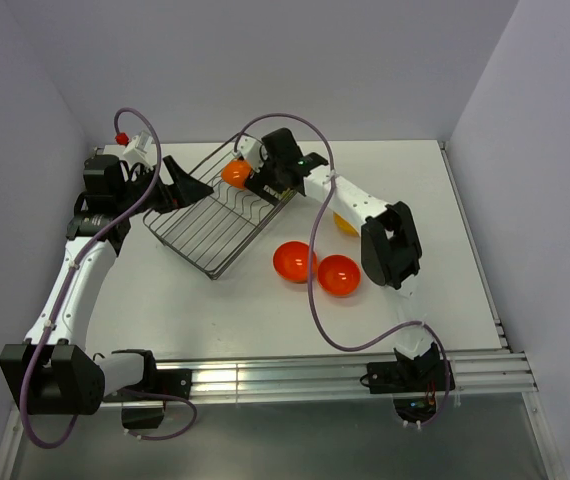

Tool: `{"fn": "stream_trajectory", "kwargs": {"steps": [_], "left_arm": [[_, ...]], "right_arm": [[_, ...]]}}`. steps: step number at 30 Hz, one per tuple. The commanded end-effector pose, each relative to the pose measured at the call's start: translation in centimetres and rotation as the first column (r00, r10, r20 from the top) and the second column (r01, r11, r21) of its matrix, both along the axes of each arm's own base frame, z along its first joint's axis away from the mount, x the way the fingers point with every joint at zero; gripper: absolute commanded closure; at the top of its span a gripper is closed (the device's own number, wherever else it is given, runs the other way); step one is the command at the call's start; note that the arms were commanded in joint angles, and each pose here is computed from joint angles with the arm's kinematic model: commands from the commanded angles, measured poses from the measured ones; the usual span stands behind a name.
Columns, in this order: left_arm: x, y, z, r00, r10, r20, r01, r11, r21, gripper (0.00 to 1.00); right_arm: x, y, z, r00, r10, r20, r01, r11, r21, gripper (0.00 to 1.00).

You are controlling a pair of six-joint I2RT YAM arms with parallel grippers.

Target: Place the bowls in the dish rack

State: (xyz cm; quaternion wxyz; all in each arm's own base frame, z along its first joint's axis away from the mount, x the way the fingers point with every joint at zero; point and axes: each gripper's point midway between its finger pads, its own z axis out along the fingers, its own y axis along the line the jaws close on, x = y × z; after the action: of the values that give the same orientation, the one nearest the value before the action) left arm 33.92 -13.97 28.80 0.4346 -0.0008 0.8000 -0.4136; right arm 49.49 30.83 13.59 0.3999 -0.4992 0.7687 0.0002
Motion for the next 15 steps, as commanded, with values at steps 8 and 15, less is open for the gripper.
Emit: {"fn": "stream_trajectory", "kwargs": {"steps": [8, 15], "left_arm": [[-0.6, -0.1, 1.7, 0.998, -0.018, 0.067, 0.018, 1.000, -0.009, 0.01], [-0.6, 0.0, 2.1, 0.997, -0.015, 0.080, 0.015, 1.000, 0.002, 0.01]], "right_arm": [[0.0, 1.8, 7.2, 0.999, -0.023, 0.048, 0.015, 0.986, 0.165, 0.09], [1.4, 1.2, 5.3, 0.999, -0.037, 0.011, 0.036, 0.991, 0.131, 0.06]]}}
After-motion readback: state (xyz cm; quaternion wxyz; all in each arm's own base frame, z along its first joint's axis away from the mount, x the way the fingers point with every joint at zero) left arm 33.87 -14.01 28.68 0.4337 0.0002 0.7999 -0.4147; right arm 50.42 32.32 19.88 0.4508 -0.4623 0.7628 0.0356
